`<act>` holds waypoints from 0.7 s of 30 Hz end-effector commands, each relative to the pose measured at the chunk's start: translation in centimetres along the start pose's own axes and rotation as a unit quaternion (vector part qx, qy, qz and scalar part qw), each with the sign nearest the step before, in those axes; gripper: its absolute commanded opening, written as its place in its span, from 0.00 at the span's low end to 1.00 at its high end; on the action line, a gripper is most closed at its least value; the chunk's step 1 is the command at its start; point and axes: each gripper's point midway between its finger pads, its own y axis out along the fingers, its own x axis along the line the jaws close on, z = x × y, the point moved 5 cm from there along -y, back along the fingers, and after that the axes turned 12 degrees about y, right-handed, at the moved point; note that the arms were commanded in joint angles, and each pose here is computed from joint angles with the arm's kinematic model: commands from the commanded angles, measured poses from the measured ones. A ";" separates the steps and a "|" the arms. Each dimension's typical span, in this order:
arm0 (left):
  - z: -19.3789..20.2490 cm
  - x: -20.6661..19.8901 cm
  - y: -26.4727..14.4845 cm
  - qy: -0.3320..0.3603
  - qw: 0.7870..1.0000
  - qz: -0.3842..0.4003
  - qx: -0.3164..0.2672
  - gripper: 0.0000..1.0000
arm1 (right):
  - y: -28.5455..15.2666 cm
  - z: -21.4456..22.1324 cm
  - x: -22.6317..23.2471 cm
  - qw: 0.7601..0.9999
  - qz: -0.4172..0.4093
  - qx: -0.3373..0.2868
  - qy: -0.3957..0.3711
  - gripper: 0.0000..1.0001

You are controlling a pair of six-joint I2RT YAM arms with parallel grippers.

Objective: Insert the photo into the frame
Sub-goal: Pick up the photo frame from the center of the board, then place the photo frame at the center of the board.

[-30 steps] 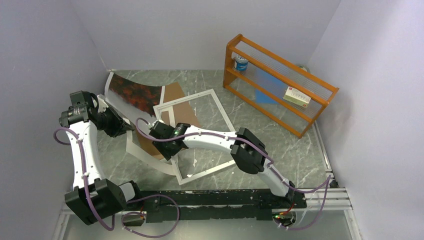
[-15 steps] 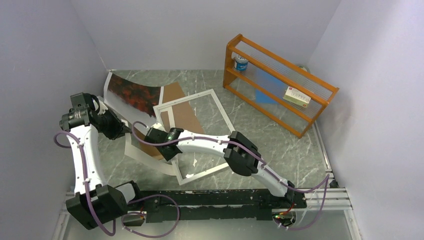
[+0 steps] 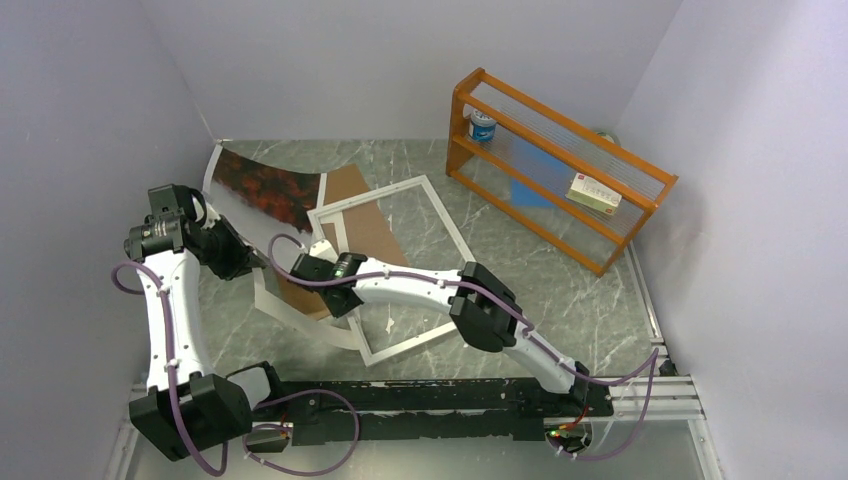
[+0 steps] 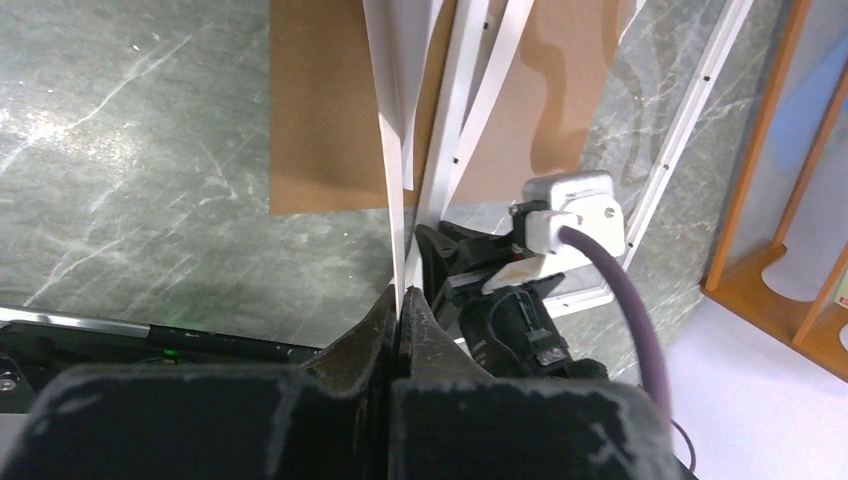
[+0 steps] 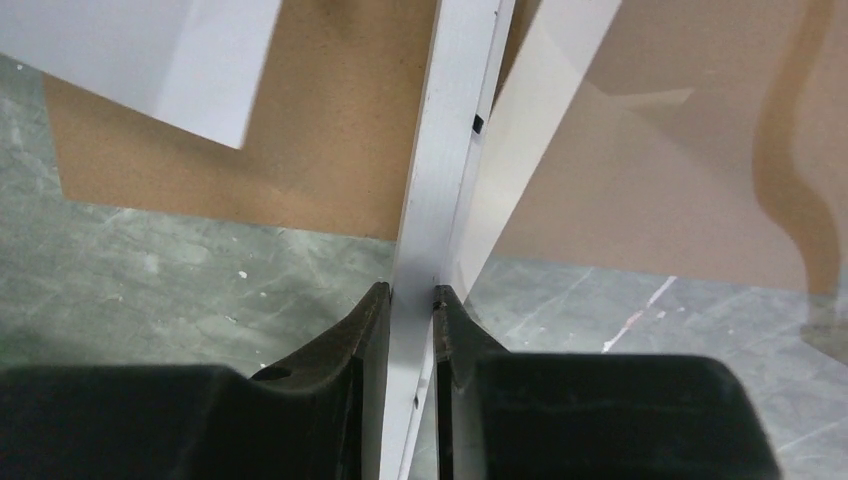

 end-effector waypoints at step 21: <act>-5.7 1.4 -5.4 0.046 0.980 -0.159 -0.107 0.02 | -8.3 -9.1 -2.7 0.984 -0.042 -0.118 0.127 0.09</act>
